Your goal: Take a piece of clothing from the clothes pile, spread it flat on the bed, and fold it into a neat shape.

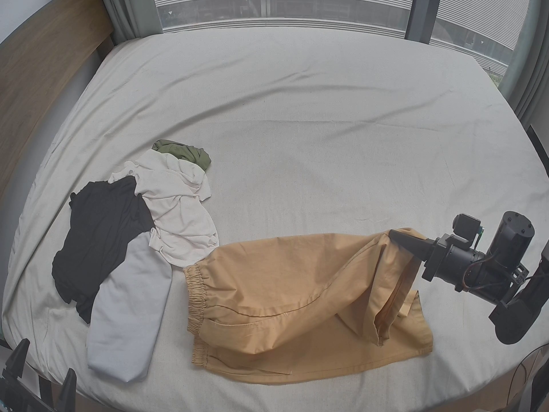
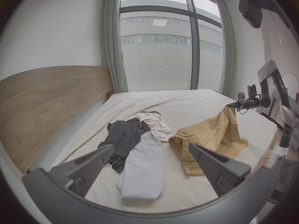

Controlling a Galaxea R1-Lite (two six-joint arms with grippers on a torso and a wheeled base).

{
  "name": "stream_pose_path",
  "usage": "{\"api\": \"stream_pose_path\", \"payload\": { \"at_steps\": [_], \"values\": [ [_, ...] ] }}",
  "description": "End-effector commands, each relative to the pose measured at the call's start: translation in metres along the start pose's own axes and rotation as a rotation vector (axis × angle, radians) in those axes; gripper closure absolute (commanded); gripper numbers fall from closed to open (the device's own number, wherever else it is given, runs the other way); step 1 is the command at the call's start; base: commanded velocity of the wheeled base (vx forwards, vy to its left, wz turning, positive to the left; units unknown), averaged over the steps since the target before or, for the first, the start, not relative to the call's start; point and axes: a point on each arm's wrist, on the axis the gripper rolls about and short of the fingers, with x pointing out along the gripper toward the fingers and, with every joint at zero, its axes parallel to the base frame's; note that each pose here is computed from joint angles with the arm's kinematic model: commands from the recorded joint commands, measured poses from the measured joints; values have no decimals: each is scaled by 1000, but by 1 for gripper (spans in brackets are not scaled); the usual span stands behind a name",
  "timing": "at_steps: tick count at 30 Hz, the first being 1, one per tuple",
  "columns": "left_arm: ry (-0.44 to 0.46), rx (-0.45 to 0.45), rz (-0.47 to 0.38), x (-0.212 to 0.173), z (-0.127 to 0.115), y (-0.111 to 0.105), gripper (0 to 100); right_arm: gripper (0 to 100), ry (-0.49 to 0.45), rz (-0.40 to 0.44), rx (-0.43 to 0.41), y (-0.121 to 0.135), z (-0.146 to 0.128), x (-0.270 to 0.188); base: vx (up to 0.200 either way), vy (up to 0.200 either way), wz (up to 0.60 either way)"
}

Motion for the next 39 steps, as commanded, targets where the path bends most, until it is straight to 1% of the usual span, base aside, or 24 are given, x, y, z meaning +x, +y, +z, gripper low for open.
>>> {"api": "stream_pose_path", "payload": {
  "at_steps": [1, 15, 16, 17, 18, 19, 20, 21, 22, 23, 24, 25, 27, 28, 29, 30, 31, 32, 33, 36, 39],
  "values": [
    [1, 0, 0, 0, -5, 0, 0, 100, 4, -1, 2, -1, -1, 1, 0, 0, 0],
    [-6, 0, 7, 0, -4, 0, 0, 100, 45, -19, 25, -8, -13, 5, 0, 0, 0],
    [-59, -12, 18, -1, 5, 0, 0, 100, 50, -24, 27, -10, -14, 6, 0, 0, 0],
    [-210, -15, 31, -6, 37, 2, 0, 100, 52, -23, 28, -10, -15, 6, 0, 0, 0],
    [-309, -18, 42, -10, 63, 3, 0, 100, 52, -23, 28, -10, -15, 6, 0, 0, 0],
    [-567, 3, 93, -16, 167, 9, 0, 100, 45, -19, 25, -10, -13, 8, 0, 0, 0],
    [-589, 9, 118, -13, 201, 13, 0, 100, 44, -15, 23, -9, -13, 9, 0, 0, 0],
    [-583, 5, 108, -14, 217, 14, 0, 100, 44, -12, 21, -8, -13, 9, 0, 0, 0],
    [-537, -10, 69, -13, 223, 16, 0, 100, 46, -11, 18, -7, -14, 10, 0, 0, 0],
    [-405, -41, -9, 0, 213, 17, 0, 100, 44, -8, 15, -7, -13, 10, 0, 0, 0],
    [-370, -49, -28, 3, 209, 17, 0, 100, 42, -9, 16, -7, -13, 10, 0, 0, 0],
    [-220, -77, -116, 19, 188, 15, 0, 100, 41, -9, 17, -8, -12, 10, 0, 0, 0],
    [-112, -96, -194, 39, 168, 11, 0, 100, 40, -13, 18, -8, -12, 7, 0, 0, 0],
    [-98, -99, -208, 43, 166, 11, 0, 100, 39, -13, 17, -7, -11, 7, 0, 0, 0],
    [-61, -146, -278, 57, 158, 7, 0, 100, 36, -13, 16, -7, -10, 6, 0, 0, 0],
    [-54, -196, -305, 62, 158, 6, 0, 100, 32, -15, 14, -7, -9, 4, 0, 0, 0],
    [-54, -205, -309, 63, 158, 5, 0, 100, 32, -15, 14, -7, -9, 4, 0, 0, 0],
    [-28, -310, -331, 74, 161, 3, 0, 100, 27, -11, 11, -5, -8, 4, 0, 0, 0],
    [5, -342, -334, 86, 163, 1, 0, 100, 25, -10, 10, -5, -7, 4, 0, 0, 0],
    [42, -346, -335, 110, 168, -2, 0, 100, 23, -11, 11, -6, -7, 4, 0, 0, 0],
    [75, -342, -356, 132, 165, -7, 0, 100, 22, -15, 11, -7, -6, 3, 0, 0, 0]
  ]
}}
